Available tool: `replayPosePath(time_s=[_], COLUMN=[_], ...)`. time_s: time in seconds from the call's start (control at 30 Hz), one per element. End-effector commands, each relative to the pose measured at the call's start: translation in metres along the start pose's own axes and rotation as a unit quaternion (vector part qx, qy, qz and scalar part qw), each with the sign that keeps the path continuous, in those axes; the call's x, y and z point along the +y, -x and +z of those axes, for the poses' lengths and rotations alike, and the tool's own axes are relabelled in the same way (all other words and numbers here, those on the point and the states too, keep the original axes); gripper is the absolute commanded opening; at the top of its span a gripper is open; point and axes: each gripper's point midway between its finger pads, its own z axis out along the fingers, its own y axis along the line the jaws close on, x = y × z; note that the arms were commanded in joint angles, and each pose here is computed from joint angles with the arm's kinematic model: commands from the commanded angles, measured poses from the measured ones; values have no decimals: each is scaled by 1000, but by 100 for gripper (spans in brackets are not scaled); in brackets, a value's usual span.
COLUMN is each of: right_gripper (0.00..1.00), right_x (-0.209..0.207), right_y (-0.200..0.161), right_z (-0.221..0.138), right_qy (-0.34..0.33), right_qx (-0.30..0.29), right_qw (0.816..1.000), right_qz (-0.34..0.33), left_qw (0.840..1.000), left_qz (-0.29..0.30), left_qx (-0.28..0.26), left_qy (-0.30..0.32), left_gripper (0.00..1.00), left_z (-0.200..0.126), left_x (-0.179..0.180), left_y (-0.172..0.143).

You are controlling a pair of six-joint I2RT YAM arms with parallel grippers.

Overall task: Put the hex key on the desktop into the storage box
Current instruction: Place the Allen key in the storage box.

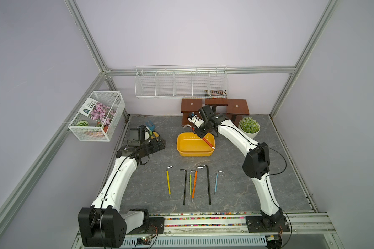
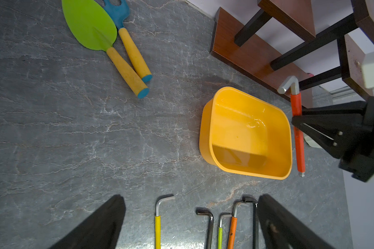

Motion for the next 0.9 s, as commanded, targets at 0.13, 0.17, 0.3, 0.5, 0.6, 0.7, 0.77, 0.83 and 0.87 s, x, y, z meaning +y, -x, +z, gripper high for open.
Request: replayPosePath(time_s=[0.13,0.17,0.3,0.5,0.6,0.7,0.77,0.83,0.87], right_gripper=[0,0,0,0,0,0,1,9,17], right_x=[7,8,5,5,8,10,10,10,9], right_y=[29,30,24,7,2,-2,-4,-6,-7], right_z=[11,13,26,38,41,46,48,50,50], right_qy=[20,19,11,3,4,-1,-10,-18,-22], right_qx=[-55,-56,-47,-13,-3,6,13,19,22], right_qw=[998,998,998,999,999,999,998,998,998], right_qz=[-16,-17,-27,-46,-50,-54,-58,-57,-57], left_qw=[1000,1000,1000,1000,1000,1000,1000,1000,1000], left_qz=[3,2,2,3,4,6,7,6,5], left_qx=[7,9,10,12,13,12,12,12,12], left_qy=[-4,-5,-5,-7,-8,-9,-8,-7,-7], left_gripper=[100,100,100,100,100,100,100,100,100], left_z=[5,5,6,7,8,7,7,7,7], left_x=[2,2,2,2,1,1,2,3,3], left_y=[-3,-4,-4,-4,-4,-4,-4,-4,-4])
